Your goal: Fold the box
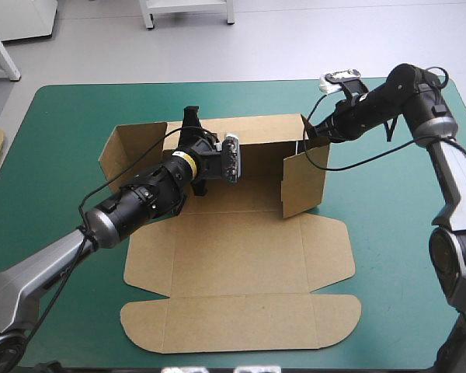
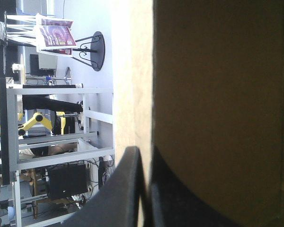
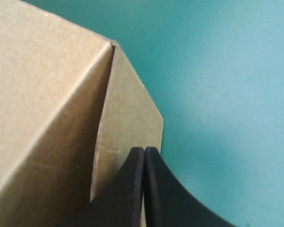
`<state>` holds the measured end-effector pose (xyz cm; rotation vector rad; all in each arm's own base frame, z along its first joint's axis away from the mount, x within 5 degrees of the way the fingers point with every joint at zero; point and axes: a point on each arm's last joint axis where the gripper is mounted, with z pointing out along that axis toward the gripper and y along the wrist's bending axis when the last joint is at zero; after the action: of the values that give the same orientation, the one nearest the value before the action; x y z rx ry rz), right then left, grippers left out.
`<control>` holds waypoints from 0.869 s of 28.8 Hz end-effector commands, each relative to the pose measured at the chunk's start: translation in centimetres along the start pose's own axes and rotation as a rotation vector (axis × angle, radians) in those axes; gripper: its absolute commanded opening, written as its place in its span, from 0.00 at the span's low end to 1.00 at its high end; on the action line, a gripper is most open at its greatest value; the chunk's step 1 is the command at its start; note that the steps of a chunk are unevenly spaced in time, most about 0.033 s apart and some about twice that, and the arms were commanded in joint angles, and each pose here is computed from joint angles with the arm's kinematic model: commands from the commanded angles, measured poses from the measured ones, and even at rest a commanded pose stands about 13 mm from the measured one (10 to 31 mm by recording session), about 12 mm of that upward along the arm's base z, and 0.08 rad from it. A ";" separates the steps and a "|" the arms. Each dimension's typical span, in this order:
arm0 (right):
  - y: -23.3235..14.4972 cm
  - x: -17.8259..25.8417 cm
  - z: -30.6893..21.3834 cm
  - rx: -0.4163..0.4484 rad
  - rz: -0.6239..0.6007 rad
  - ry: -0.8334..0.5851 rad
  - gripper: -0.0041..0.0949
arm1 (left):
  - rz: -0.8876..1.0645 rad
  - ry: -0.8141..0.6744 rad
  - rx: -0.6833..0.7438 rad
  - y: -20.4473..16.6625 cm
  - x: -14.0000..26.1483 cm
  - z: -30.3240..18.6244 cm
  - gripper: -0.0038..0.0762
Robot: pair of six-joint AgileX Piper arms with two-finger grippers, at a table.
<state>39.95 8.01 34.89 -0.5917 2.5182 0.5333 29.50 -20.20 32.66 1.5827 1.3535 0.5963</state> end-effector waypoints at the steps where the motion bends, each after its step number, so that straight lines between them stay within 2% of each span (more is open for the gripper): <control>1: 1.6 0.5 -2.9 0.012 -0.037 -0.129 0.03 | -0.048 -0.018 -0.046 1.5 -0.3 -1.5 0.04; 8: 2.8 4.0 -1.9 -0.051 -0.070 -0.280 0.03 | -0.048 -0.018 -0.046 1.5 -0.3 -1.5 0.04; 12: 3.4 6.1 -1.3 -0.053 -0.114 -0.343 0.03 | -0.048 -0.018 -0.046 1.5 -0.3 -1.5 0.04; 18: 4.1 7.3 -0.7 -0.062 -0.195 -0.333 0.03 | -0.048 -0.018 -0.046 1.5 -0.3 -1.5 0.04; 23: 4.1 7.4 -0.6 -0.063 -0.206 -0.319 0.04 | -0.049 -0.016 -0.045 1.4 -0.3 -1.5 0.04; 25: 4.3 7.8 -0.5 -0.089 -0.218 -0.286 0.10 | -0.049 -0.016 -0.045 1.4 -0.3 -1.5 0.04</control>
<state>32.40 8.59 29.98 -0.7352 2.2086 0.5711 29.50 -20.18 32.65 1.5825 1.3558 0.5969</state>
